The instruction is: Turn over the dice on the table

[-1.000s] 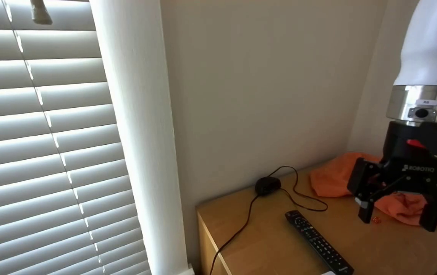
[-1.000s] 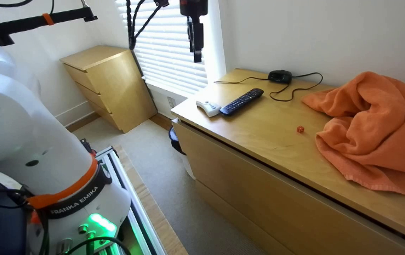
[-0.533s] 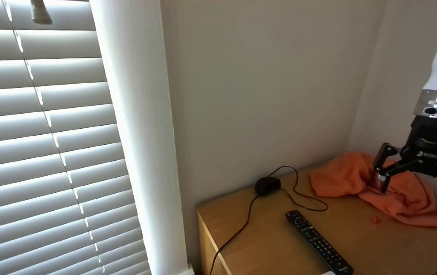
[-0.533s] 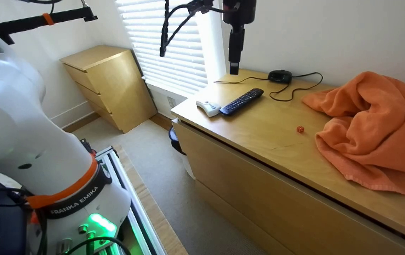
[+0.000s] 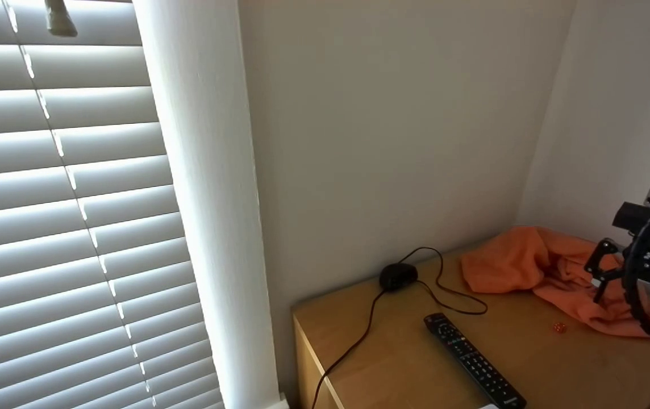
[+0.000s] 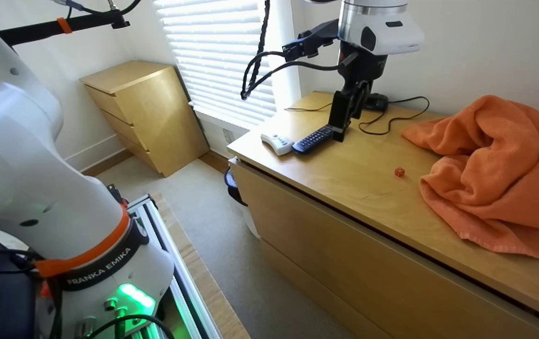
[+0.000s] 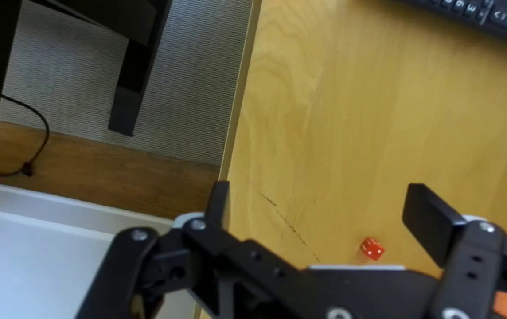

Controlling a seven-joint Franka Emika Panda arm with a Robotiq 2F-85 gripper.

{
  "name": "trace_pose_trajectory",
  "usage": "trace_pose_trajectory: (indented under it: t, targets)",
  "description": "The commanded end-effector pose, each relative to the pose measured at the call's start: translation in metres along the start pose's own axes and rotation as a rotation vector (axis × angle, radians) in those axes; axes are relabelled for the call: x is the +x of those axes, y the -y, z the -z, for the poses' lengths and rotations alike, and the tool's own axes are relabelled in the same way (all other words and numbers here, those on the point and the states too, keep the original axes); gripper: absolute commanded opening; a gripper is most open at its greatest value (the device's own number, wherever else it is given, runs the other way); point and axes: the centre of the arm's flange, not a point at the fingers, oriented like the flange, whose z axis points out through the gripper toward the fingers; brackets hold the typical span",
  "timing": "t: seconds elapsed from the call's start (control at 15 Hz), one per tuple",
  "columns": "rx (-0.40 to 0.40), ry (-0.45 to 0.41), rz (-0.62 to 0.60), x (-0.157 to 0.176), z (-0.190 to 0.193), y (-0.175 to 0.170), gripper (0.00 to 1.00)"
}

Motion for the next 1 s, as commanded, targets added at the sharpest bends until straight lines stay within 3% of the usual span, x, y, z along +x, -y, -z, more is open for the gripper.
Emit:
trace_pose_trajectory:
  t: [0.0, 0.33, 0.73, 0.93]
  targets:
    - [0.000, 0.000, -0.015, 0.003, -0.004, 0.001, 1.00]
    - [-0.015, 0.018, -0.044, 0.009, -0.009, 0.009, 1.00]
    - [-0.003, 0.186, -0.221, 0.073, -0.035, 0.013, 1.00]
    - [0.031, 0.228, -0.330, 0.101, -0.052, 0.010, 1.00]
